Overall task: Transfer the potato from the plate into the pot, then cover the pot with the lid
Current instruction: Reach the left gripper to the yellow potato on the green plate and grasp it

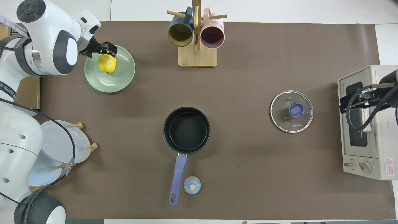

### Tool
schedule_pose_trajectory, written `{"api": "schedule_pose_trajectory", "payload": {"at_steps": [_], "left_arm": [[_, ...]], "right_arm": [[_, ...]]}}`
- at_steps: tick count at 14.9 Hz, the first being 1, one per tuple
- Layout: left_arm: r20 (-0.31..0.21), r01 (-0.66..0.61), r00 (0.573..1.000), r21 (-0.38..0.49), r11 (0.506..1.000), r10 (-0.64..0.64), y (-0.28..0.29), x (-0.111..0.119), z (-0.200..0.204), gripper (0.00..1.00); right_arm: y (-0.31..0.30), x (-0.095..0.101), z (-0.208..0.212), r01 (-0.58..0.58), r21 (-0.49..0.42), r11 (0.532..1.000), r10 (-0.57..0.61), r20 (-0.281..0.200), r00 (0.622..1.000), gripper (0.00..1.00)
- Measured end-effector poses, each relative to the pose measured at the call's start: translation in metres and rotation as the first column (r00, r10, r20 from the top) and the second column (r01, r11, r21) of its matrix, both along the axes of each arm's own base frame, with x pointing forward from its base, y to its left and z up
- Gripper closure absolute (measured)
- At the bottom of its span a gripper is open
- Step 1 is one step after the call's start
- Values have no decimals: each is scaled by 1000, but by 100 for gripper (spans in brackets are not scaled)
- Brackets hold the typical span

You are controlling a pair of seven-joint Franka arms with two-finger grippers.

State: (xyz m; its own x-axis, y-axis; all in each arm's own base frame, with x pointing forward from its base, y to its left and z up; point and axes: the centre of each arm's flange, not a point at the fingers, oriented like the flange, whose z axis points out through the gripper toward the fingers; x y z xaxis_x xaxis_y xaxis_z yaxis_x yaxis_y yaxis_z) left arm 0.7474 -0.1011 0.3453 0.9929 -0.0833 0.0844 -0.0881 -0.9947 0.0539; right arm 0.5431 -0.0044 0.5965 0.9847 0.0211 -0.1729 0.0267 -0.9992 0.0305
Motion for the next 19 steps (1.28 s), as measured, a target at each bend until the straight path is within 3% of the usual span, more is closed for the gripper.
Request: {"api": "schedule_pose_trajectory", "payload": {"at_steps": [6, 9, 11, 14, 16, 18, 19], "left_arm": [[-1, -3, 1000, 2, 1000, 3, 1, -2, -12, 0], [-4, -2, 1000, 3, 1000, 2, 1, -3, -14, 10], [-6, 0, 1000, 5, 1000, 0, 1, -4, -14, 34], [-31, 5, 1000, 9, 1000, -5, -1, -8, -7, 38], [-15, -5, 1000, -16, 1000, 4, -2, -11, 23, 38], [-2, -29, 1000, -76, 997, 29, -3, -23, 85, 38], [-13, -48, 999, -92, 995, 47, -4, -36, 122, 38]], "right_arm": [[0, 0, 0, 0, 0, 1000, 0, 0, 1000, 0], [0, 0, 0, 0, 0, 1000, 0, 0, 1000, 0], [0, 0, 0, 0, 0, 1000, 0, 0, 1000, 0], [1, -1, 2, -3, 0, 1000, 3, 3, 1000, 0], [7, -2, 3, -13, 1, 1000, 13, 6, 1000, 0], [12, -3, 0, -45, 13, 999, 45, 8, 999, 0], [14, 0, -3, -66, 25, 997, 66, 36, 997, 0]]}}
